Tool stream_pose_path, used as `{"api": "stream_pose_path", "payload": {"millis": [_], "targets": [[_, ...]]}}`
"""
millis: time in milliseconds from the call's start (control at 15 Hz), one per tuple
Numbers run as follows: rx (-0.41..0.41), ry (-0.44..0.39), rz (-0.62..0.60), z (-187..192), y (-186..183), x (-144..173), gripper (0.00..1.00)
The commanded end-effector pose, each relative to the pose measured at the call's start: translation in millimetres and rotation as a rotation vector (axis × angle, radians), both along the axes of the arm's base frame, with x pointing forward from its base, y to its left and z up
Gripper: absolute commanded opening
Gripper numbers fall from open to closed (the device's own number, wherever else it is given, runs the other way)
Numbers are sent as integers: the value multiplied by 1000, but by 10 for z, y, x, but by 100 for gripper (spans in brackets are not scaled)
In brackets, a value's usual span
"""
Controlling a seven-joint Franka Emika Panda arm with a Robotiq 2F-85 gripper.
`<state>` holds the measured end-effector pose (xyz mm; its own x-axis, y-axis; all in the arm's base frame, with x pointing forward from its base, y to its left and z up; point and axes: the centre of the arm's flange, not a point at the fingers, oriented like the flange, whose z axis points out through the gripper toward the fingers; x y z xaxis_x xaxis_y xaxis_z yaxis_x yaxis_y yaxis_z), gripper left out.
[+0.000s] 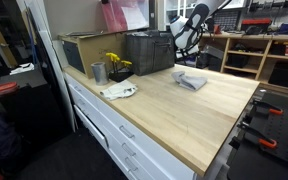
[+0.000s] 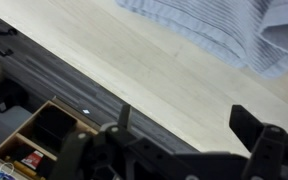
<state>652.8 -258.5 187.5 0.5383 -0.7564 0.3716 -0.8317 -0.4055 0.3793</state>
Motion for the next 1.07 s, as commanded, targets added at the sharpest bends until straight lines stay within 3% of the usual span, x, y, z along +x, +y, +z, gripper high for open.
{"api": "stream_pose_path", "payload": {"millis": [0,200,533,800,1000], "targets": [[74,105,-53,-136,30,-307,100],[193,105,-42,-378,175,-285,100],[397,-81,-36,-281,454,56,100],[517,-174,6,-109,545,229,100],[475,-192,23,52,466,146,100]]}}
